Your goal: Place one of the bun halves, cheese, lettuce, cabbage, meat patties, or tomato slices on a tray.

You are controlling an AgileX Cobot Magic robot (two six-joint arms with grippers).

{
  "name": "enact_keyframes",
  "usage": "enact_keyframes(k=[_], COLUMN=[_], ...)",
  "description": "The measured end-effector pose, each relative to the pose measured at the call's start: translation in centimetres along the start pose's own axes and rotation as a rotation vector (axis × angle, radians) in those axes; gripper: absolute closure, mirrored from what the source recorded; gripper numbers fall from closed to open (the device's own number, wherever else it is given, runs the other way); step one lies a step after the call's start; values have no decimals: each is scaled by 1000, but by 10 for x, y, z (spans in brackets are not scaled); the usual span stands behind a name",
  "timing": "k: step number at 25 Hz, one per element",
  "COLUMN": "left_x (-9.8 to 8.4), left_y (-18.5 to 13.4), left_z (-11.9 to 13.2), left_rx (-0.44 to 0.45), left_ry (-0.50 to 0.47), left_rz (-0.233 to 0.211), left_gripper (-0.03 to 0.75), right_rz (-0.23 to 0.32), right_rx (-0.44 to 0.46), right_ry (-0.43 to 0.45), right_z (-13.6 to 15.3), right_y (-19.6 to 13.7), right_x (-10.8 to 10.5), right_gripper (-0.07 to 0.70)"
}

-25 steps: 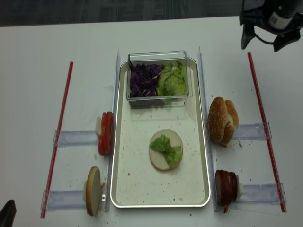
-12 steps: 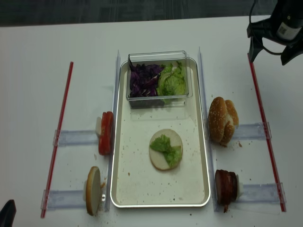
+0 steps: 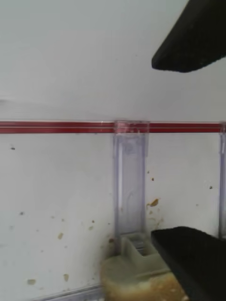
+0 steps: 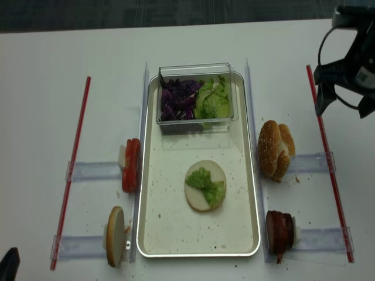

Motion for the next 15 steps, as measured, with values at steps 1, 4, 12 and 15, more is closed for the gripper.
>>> enact_keyframes(k=[1,4,12,15], left_x=[0,0,0,0], left_y=[0,0,0,0], left_z=[0,0,0,0], left_rx=[0,0,0,0], left_ry=[0,0,0,0], left_rz=[0,0,0,0], left_gripper=[170,170,170,170], right_rz=[-1,-7,-17,-27], right_rx=[-3,-4,-55,-93], right_ry=[0,-2,4,9], right_z=[-1,-4,-15,-19], right_y=[-9,-40,-112,-134], right_x=[-1,-6,-15,-18], right_gripper=[-46,-46,-46,-46])
Point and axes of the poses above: a point on each arm's last joint axis where the gripper is mounted, z pointing out along that axis toward the gripper, x along the wrist's bending axis when the last joint is at zero, y = z × x, the point moved 1 cm from there along z, pointing out along that axis toward the gripper, and after that the axes turned 10 degrees about z, right-handed, at the moved point
